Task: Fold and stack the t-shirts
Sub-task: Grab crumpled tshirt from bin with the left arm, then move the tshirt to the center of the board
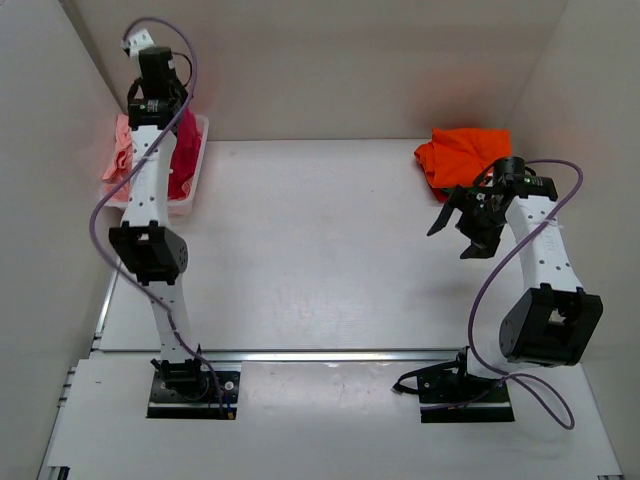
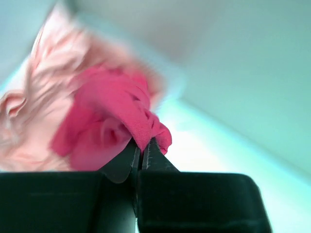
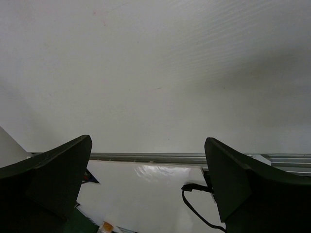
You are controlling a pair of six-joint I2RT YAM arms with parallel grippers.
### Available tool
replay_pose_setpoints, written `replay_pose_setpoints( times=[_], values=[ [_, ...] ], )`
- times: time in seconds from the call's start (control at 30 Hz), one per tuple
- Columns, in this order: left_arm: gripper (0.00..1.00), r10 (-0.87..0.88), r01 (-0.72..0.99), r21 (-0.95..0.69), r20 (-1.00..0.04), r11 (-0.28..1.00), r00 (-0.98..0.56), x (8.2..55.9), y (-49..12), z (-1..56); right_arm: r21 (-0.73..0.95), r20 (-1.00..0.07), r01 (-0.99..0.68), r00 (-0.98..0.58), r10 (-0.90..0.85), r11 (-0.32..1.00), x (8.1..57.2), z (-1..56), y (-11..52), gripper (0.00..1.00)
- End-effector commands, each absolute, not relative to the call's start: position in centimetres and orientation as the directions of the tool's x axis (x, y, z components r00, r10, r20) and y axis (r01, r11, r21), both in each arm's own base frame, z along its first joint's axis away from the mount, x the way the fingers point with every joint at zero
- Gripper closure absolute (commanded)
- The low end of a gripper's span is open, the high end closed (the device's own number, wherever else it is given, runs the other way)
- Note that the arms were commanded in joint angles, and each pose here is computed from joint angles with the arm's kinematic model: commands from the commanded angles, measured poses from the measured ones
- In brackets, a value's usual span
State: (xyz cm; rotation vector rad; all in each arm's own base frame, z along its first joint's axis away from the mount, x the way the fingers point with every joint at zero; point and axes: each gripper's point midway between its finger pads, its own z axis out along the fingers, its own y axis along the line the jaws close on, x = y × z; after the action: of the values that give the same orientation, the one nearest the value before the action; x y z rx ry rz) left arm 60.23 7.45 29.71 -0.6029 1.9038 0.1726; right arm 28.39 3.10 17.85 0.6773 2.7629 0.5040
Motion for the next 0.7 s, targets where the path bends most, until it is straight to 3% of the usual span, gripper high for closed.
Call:
replay_pose_setpoints(
  times=[0.0,0.13,0.27,0.37,0.4,0.53,0.67],
  values=[
    [1.00,-0.452,-0.244,-0.449,-0.891,0.860,0.046,52.9,0.7,48.9,0.432,-0.247,0.345,-0.843,0.477,0.833,28.2,19.2,3.3,0.01],
    [1.00,-0.590,-0.001,-0.593,-0.801,0.805,0.099,47.3,-4.2,55.3,0.458,-0.282,0.330,-0.827,0.486,0.826,27.9,19.0,3.5,0.01],
    [1.00,-0.700,0.146,-0.706,-0.707,0.693,-0.098,44.4,-9.4,54.0,0.475,-0.302,0.312,-0.821,0.485,0.823,27.9,18.6,3.9,0.00],
    [1.00,-0.681,0.139,-0.748,-0.652,0.649,-0.332,43.0,-13.4,47.3,0.482,-0.338,0.294,-0.807,0.485,0.825,27.8,19.2,4.0,0.01],
    [1.00,-0.685,0.165,-0.761,-0.640,0.627,-0.347,42.0,-14.1,47.4,0.478,-0.335,0.293,-0.811,0.480,0.828,27.7,18.9,4.0,0.01],
    [1.00,-0.650,0.062,-0.823,-0.490,0.565,-0.581,39.6,-16.6,38.2,0.477,-0.371,0.271,-0.800,0.472,0.836,27.2,19.2,4.0,0.01],
    [1.00,-0.537,-0.029,-0.769,-0.418,0.639,-0.733,36.9,-18.4,28.7,0.491,-0.393,0.206,-0.815,0.426,0.847,26.8,19.2,5.6,0.01]
  ],
)
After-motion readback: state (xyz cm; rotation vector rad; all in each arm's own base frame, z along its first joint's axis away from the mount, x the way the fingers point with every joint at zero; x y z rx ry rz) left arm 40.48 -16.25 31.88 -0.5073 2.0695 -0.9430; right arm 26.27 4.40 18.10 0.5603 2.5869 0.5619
